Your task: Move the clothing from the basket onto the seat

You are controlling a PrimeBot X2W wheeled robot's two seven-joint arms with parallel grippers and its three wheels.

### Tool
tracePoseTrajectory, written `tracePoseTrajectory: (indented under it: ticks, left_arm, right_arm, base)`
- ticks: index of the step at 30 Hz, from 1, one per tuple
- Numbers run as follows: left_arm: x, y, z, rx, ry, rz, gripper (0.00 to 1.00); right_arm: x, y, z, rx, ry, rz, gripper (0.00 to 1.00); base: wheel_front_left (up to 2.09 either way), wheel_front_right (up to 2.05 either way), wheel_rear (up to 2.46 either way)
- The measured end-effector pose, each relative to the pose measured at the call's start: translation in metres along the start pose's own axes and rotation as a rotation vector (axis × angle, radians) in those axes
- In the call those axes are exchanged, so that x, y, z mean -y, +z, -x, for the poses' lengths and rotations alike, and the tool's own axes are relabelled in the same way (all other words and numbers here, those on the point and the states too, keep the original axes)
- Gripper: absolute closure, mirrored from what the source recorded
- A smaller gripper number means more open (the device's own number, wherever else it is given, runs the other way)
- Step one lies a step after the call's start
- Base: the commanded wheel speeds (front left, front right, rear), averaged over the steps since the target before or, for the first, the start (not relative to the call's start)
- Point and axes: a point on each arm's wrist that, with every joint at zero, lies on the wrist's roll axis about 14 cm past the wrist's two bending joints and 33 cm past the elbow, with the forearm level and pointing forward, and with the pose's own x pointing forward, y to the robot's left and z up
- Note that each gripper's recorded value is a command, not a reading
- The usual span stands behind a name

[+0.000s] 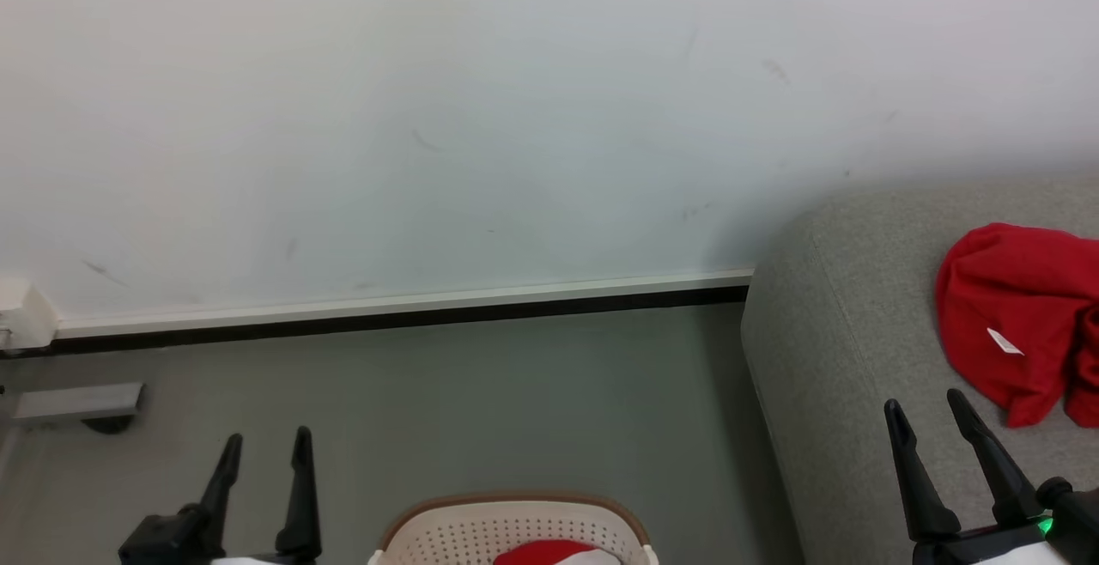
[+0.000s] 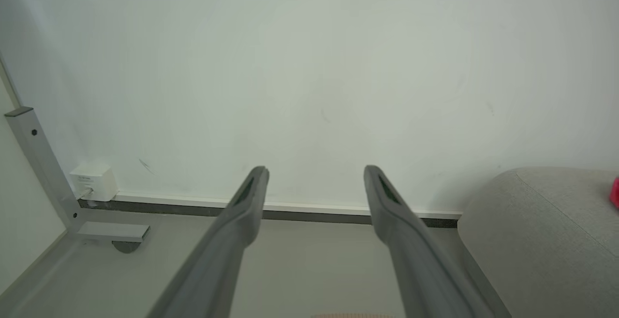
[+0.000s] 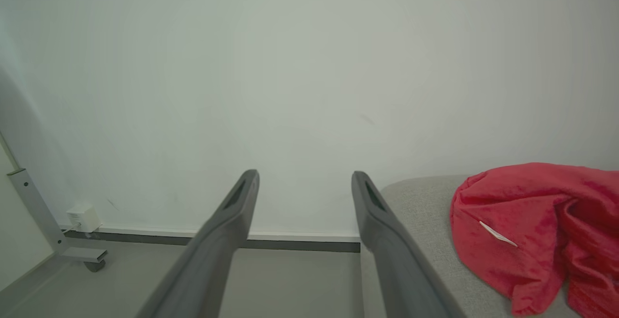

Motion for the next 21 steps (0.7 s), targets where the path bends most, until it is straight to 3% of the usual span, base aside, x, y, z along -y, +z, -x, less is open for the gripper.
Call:
tracePoseTrajectory:
  ticks: [14,21]
  left_arm:
    - [0.045,-0.058,-0.043,-0.151,-0.130,0.007,0.00]
    - [0.067,-0.126,-0.072,-0.324,-0.212,-0.005,0.00]
  right_arm:
    - [0.026,0.007,-0.030,0.023,-0.043,0.032,0.00]
    - [0.048,0.009,-0.057,0.050,-0.099,0.033,0.00]
  base:
    - [0.00,0.00,0.00]
    - [0.00,0.00,0.00]
